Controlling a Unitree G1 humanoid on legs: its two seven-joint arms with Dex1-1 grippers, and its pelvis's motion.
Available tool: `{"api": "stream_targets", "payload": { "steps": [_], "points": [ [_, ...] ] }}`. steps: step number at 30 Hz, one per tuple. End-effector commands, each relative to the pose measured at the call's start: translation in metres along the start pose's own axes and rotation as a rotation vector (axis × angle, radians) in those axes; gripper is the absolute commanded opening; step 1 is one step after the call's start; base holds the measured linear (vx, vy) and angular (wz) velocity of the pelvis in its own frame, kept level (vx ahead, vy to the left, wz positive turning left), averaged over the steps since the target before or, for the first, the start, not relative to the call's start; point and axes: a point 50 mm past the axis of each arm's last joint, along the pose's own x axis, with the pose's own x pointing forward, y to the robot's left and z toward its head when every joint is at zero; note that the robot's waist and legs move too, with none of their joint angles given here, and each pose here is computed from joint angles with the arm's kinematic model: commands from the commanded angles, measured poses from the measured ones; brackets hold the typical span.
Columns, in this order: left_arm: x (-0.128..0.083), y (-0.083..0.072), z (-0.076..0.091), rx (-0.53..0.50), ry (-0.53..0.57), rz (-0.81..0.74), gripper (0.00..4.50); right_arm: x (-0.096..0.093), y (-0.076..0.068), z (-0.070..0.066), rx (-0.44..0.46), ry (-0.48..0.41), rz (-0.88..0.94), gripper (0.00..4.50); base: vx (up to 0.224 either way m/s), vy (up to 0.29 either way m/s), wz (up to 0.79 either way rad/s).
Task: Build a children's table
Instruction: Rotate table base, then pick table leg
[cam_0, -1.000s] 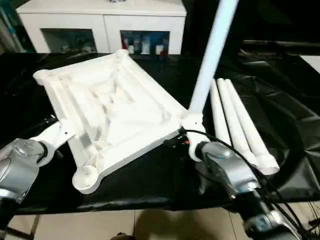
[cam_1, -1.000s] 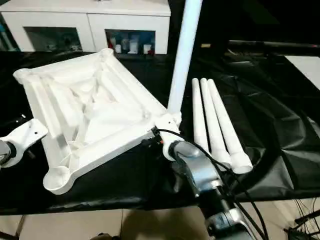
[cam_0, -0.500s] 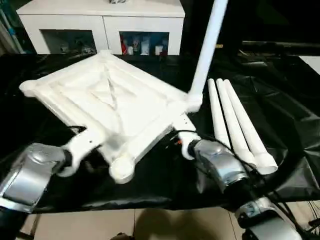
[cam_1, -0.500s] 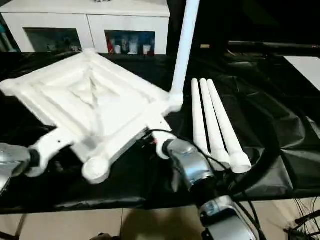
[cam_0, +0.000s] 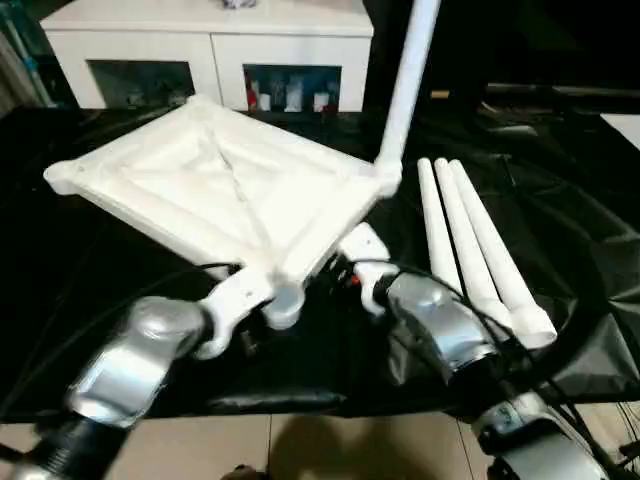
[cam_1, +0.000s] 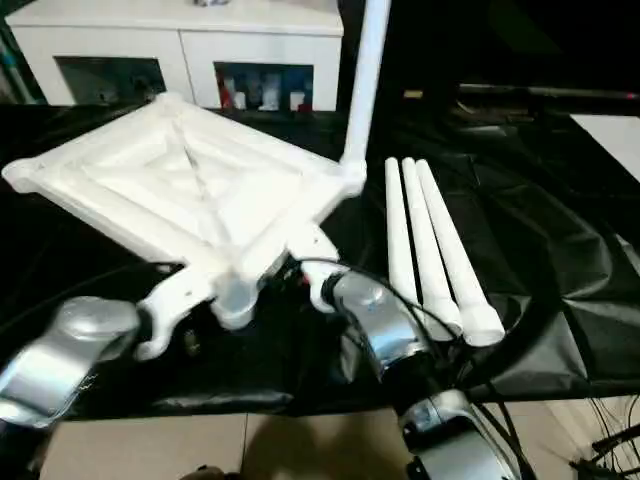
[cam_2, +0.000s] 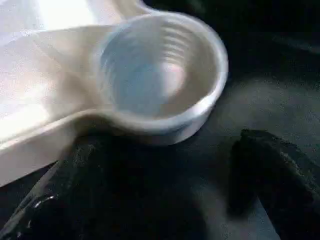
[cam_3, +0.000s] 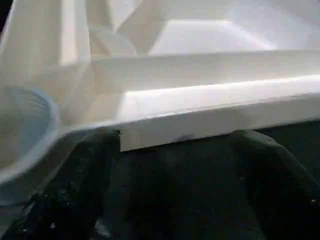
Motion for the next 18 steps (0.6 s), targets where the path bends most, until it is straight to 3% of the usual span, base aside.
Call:
{"api": "stream_targets", "payload": {
  "steps": [1, 3, 7, 11, 13, 18],
  "points": [
    [-0.001, 0.008, 0.006, 0.041, -0.019, 0.068, 4.49, -0.01, -0.014, 0.007, 0.004, 0.01, -0.074, 3.91, 0.0, 0.0, 0.0],
    [0.0, 0.009, 0.007, 0.046, -0.024, 0.082, 4.49, -0.013, -0.017, 0.008, 0.008, 0.019, -0.086, 3.91, 0.0, 0.0, 0.0],
    [0.007, 0.007, 0.018, 0.031, -0.105, 0.088, 4.49, -0.03, -0.041, 0.011, 0.024, 0.134, -0.233, 3.91, 0.0, 0.0, 0.0],
    [0.007, -0.004, 0.031, 0.051, -0.182, 0.002, 4.5, -0.046, -0.067, 0.014, 0.155, 0.218, -0.385, 4.17, 0.0, 0.0, 0.0],
    [-0.003, -0.012, 0.041, 0.069, -0.246, -0.102, 4.5, -0.055, -0.077, 0.012, 0.234, 0.299, -0.481, 4.23, 0.0, 0.0, 0.0],
    [-0.011, -0.016, 0.044, 0.092, -0.257, -0.165, 4.5, -0.062, -0.08, 0.01, 0.288, 0.351, -0.529, 4.4, 0.0, 0.0, 0.0]
  ]
}}
